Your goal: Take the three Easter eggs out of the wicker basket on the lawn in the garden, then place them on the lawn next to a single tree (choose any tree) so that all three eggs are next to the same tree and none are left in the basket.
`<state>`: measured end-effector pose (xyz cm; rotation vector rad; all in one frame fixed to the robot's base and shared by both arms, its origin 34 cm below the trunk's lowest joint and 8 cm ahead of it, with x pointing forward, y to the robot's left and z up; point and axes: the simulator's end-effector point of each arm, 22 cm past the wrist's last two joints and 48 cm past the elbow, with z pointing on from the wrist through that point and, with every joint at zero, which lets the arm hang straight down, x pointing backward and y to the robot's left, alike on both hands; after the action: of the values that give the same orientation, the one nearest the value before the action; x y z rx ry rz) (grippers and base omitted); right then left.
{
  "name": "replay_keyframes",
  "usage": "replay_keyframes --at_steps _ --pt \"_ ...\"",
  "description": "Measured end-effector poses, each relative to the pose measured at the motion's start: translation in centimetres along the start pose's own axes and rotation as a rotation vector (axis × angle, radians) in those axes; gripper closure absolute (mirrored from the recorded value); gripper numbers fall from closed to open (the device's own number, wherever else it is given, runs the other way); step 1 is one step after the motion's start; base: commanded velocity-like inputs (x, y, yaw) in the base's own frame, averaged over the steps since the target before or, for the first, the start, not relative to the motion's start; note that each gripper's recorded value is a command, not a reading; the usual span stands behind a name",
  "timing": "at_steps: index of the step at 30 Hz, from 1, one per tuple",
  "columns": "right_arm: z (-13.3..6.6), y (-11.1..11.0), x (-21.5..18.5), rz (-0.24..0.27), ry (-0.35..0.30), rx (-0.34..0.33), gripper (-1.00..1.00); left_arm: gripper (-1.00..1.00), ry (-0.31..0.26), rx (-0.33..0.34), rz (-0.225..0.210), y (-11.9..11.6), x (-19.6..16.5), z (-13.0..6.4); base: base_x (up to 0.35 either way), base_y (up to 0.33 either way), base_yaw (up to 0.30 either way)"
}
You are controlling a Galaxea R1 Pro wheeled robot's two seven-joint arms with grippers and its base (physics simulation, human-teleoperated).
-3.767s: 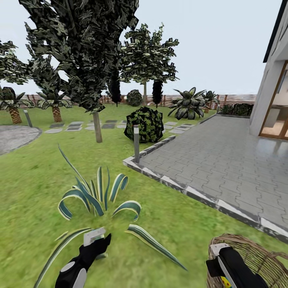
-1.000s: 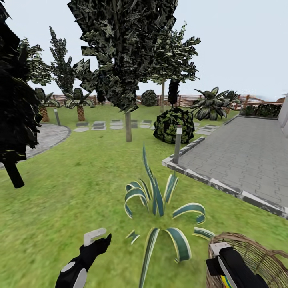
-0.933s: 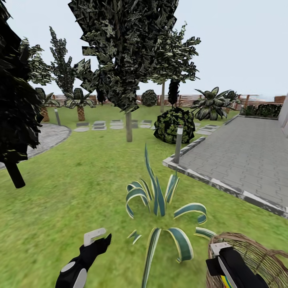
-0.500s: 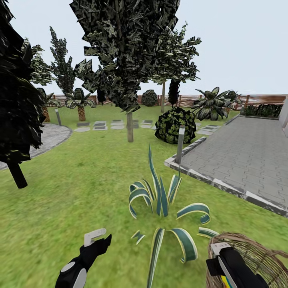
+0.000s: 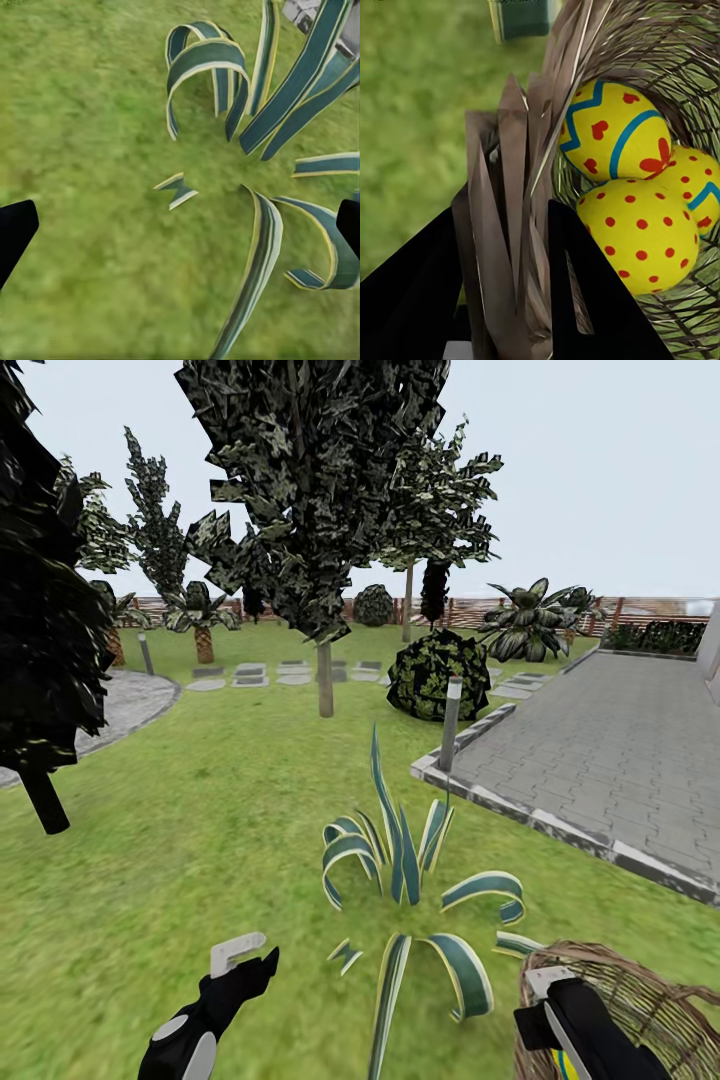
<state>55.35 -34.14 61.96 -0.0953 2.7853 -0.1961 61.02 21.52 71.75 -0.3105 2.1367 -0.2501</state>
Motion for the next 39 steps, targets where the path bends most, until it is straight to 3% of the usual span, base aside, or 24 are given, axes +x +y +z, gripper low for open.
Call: replay_keyframes --at_steps 12,39 --pt "-0.50 -0.35 -0.27 -0.001 -0.002 0.004 1.00 -1.00 -0.007 0.002 0.002 -0.27 -0.66 -0.28 -0.050 0.116 0.015" --pt "-0.42 -0.31 -0.14 -0.014 0.002 0.017 1.00 -1.00 -0.004 0.001 0.002 -0.26 -0.62 -0.29 -0.132 0.312 0.256"
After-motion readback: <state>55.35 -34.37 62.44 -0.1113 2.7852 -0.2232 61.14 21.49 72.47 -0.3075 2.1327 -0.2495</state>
